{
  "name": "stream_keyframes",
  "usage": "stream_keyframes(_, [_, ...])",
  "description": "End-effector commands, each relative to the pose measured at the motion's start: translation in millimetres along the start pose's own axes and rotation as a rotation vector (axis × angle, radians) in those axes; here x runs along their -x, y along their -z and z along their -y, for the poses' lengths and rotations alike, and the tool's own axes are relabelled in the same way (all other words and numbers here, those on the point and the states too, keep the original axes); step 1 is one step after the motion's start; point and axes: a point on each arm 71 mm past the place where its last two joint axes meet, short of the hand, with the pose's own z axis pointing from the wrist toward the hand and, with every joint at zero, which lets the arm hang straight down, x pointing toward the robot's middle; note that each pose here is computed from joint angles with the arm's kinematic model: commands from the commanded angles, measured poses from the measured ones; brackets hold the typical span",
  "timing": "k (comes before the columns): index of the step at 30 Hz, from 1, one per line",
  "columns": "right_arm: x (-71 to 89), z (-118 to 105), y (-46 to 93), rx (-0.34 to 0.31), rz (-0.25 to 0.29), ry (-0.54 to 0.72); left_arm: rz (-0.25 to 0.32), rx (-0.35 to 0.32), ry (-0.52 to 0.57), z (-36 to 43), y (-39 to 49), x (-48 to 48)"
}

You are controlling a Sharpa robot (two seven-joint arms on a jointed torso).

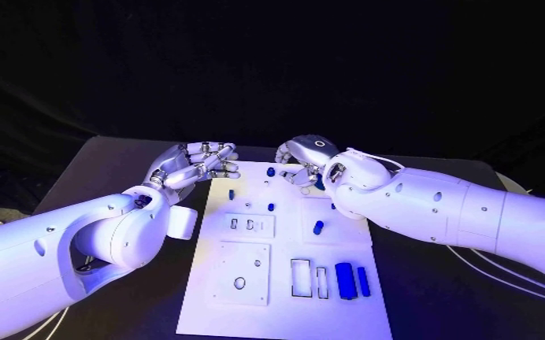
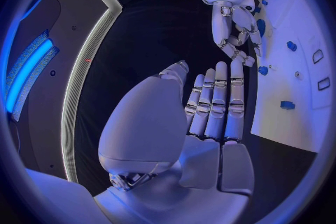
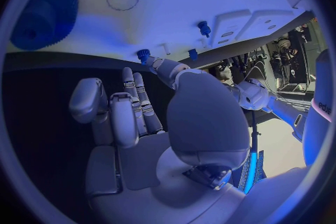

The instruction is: Assemble the parts on the task board

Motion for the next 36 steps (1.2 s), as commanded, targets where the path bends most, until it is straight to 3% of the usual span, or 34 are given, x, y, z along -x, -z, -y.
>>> stream_keyframes(1, [11.5, 8, 7.8, -0.050, 0.020, -0.048, -0.011, -0.007, 0.006, 1.9, -0.5, -0.4])
stream_keyframes(9, [32.5, 37, 33.3, -0.144, -0.007, -0.151, -0.010, -0.006, 0.006, 2.0, 0.1, 0.9])
stream_keyframes(19, [33.9, 75, 61.7, -0.290, -0.190, -0.159, -0.020, -0.001, 0.010, 1.2, -0.7, -1.2])
stream_keyframes(24, [31.4, 82, 64.5, -0.318, -0.215, -0.153, -0.025, 0.000, 0.012, 0.8, -1.4, -2.6])
stream_keyframes(36, [14.2, 79, 55.6, -0.317, -0.233, -0.145, -0.029, 0.002, 0.013, 0.5, -1.7, -3.4])
